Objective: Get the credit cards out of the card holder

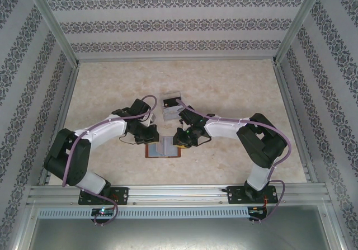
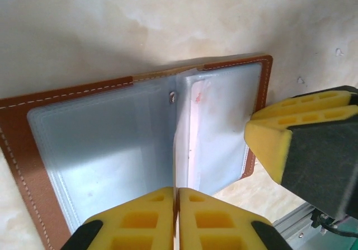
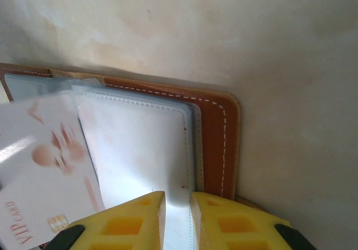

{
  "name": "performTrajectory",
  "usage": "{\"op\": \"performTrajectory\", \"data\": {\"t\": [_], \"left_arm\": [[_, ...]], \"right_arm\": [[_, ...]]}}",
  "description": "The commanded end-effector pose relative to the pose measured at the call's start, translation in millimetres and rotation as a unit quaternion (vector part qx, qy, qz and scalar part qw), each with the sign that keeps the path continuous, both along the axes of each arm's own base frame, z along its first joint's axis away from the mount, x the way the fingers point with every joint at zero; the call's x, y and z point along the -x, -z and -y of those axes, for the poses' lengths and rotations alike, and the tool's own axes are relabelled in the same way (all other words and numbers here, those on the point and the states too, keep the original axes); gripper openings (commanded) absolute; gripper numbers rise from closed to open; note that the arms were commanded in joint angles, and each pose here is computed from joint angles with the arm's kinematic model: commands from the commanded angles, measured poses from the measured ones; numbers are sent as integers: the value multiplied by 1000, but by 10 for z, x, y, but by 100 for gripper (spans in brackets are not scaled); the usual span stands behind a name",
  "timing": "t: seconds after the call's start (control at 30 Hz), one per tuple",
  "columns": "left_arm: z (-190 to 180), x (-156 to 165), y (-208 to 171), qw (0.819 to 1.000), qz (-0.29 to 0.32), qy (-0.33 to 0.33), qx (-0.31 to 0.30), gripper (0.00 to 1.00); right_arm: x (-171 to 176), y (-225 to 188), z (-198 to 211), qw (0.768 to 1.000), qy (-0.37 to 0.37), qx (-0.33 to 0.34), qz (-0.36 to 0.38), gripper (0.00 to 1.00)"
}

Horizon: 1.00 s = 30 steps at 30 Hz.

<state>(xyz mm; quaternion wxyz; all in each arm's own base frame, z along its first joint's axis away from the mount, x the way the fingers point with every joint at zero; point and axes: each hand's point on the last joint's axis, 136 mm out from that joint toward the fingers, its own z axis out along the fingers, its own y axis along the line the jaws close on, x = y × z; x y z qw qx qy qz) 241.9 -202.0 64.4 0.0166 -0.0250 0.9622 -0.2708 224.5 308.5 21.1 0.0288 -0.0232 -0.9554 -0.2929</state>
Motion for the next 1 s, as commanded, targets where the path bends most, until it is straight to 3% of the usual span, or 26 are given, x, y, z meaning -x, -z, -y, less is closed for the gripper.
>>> {"op": "performTrajectory", "data": {"t": [0.0, 0.2, 0.53, 0.8, 0.97], "left_arm": [[-106, -8, -139, 999, 20, 25, -24, 8], [-152, -80, -222, 995, 46, 75, -53, 7], [-160, -419, -517, 970, 134, 176, -99, 2], [50, -854, -839, 918, 268, 276, -93, 0], [128, -1110, -904, 891, 290, 330, -114, 0]], "right_arm": [[57, 127, 116, 999, -2, 29, -15, 22], [-55, -83, 115, 1000, 4, 12, 8, 22], [-273, -527, 357, 998, 33, -9, 60, 22], [-384, -625, 711, 996, 52, 4, 75, 22], [-368, -664, 903, 994, 46, 41, 87, 22]]}}
